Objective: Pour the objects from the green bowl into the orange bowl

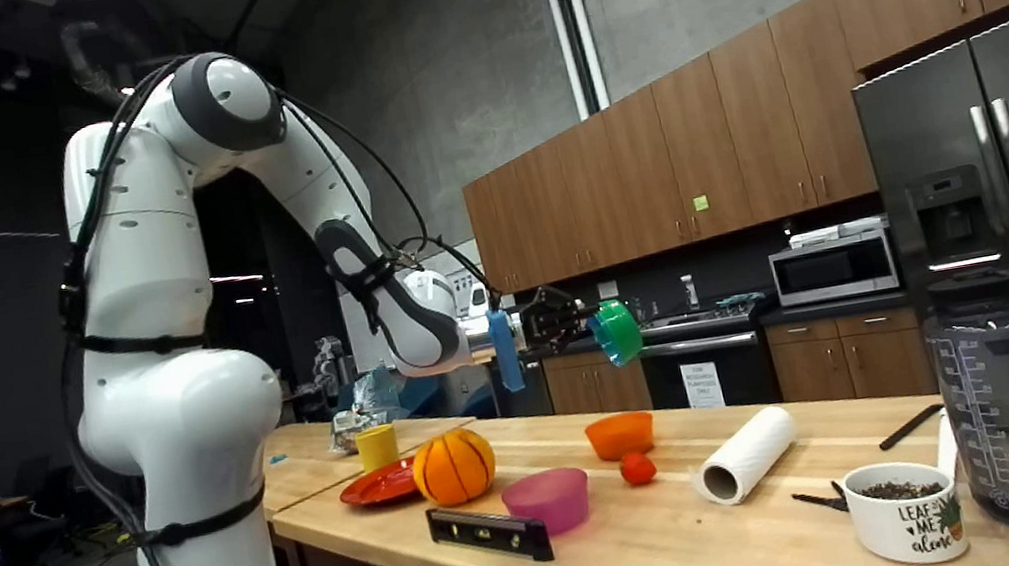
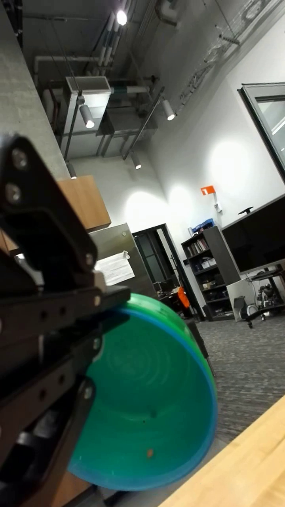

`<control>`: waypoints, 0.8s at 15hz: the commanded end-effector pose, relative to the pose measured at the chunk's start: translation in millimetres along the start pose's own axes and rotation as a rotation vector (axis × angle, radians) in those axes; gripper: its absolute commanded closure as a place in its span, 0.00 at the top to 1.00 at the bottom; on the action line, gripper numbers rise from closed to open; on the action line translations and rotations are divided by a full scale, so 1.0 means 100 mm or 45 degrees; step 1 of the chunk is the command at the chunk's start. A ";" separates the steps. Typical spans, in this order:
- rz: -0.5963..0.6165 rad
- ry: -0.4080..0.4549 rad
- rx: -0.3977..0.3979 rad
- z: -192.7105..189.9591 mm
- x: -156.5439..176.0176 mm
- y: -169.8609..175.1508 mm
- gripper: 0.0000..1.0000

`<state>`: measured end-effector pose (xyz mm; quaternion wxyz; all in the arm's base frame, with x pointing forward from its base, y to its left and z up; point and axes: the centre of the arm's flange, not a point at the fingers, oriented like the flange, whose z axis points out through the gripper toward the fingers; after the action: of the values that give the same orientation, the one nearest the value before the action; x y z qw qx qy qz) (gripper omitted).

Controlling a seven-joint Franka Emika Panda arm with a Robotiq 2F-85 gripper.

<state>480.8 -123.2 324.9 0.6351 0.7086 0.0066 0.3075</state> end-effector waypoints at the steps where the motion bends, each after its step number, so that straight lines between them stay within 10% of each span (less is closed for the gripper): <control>1: 0.053 0.036 -0.074 -0.05 -0.02 0.08 0.01; 6: 0.053 -0.008 -0.060 -0.01 -0.01 0.12 0.01; 12: 0.148 -0.067 0.190 0.05 0.07 0.19 0.01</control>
<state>481.5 -123.3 323.8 0.6000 0.7371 -0.0172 0.3105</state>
